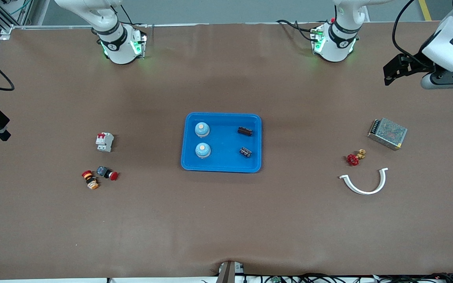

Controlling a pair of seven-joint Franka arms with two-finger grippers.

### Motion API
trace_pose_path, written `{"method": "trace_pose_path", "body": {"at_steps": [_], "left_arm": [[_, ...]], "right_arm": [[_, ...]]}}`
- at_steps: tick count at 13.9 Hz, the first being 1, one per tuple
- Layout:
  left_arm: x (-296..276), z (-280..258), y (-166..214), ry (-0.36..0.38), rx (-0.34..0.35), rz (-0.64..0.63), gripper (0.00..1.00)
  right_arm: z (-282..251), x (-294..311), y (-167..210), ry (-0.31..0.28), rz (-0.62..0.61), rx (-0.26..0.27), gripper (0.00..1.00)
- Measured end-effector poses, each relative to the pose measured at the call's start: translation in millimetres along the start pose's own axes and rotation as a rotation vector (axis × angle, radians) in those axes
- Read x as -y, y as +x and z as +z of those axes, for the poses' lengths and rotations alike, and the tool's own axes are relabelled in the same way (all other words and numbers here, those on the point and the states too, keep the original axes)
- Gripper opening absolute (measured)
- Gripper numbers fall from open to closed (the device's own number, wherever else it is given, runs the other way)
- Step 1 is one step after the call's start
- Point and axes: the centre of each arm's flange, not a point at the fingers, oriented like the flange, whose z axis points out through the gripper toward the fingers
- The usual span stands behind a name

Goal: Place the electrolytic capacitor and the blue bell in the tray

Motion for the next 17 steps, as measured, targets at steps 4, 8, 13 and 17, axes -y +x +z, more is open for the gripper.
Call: {"method": "trace_pose_path", "body": {"at_steps": [4,8,13,17], "left_arm": [[0.0,0.0,0.0,0.0,0.0,0.0,1.0],[0.2,-0.1,0.0,0.0,0.0,0.013,1.0],[6.9,-0.1,0.8,-0.002,0.0,0.019,1.0],[7.1,-0.1,0.8,-0.002,0.0,0.019,1.0]], "right_arm": [[18.9,-0.8,-10.1,-0.001,0.002,0.119,1.0],[-9.3,8.0,-18.2,0.004,-0.013,0.242,1.0],[-31.2,2.0,-26.5,0.002,-0.001,0.33,1.0],[-25.0,-3.8,-25.5,-0.001,0.01,0.34,1.0]]}}
